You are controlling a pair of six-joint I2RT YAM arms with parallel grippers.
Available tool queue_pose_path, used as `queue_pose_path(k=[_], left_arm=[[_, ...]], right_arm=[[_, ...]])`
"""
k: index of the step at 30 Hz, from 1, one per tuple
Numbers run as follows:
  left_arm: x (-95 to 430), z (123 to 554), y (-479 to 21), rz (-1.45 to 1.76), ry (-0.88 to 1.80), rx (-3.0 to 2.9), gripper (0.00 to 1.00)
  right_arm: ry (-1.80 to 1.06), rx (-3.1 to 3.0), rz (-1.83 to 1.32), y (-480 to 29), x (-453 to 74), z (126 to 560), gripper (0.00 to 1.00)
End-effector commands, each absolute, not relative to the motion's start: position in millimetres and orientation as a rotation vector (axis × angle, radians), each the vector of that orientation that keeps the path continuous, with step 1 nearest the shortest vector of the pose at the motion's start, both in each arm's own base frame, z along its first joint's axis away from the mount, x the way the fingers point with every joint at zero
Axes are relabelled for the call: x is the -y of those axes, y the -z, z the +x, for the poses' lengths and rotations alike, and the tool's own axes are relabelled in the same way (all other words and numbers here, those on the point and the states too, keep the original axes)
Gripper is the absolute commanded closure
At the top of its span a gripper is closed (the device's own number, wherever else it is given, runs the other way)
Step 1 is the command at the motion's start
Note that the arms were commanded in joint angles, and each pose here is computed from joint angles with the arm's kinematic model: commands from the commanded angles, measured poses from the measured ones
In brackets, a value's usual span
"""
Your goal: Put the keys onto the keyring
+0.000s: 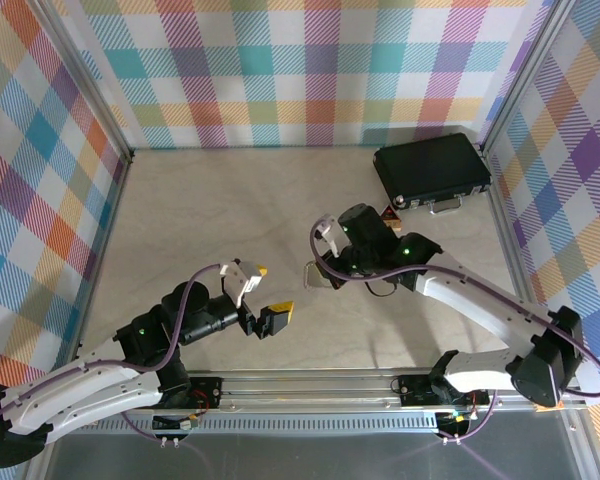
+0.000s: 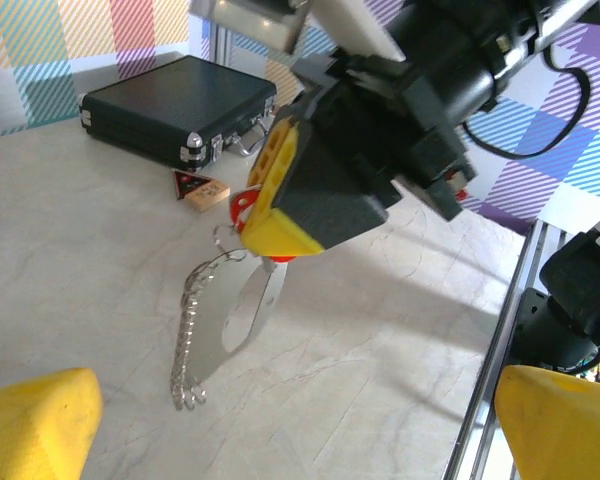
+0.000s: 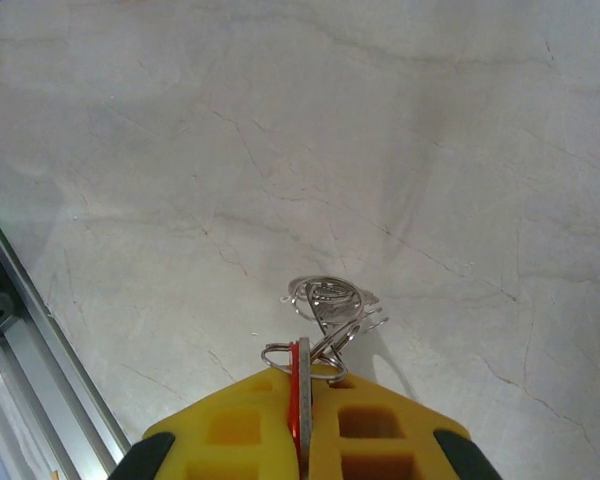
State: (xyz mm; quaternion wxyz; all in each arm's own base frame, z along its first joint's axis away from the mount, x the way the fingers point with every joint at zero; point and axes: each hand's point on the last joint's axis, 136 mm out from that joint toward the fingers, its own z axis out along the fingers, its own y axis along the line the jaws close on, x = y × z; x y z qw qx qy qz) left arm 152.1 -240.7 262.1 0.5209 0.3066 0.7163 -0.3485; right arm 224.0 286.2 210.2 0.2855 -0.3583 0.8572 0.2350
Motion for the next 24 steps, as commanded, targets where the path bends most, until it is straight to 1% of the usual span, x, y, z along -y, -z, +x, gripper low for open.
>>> queue_pose_path(k=[1, 10, 15, 20, 24], left_arm=[[243, 152, -271, 0.699, 0.877, -1.671, 0.0], [244, 154, -266, 0.691, 0.877, -1.666, 0.0], [242, 157, -265, 0.671, 0.861, -1.662, 0.0], [243, 159, -260, 0.673, 0.852, -1.671, 0.0], [242, 159, -260, 0.676, 0.848, -1.667, 0.0]], right_arm=[[-0.698, -2.217, -0.936, -233, -303, 239, 1.0], [-0.717, -2.207, -0.909, -228, -321, 282, 1.0], [-0.683, -2.208, -0.895, -220, -327, 302, 1.0], [-0.691, -2.22, -0.885, -209, -334, 310, 1.0], [-0.722, -2.239, -0.879, -203, -336, 306, 1.0]])
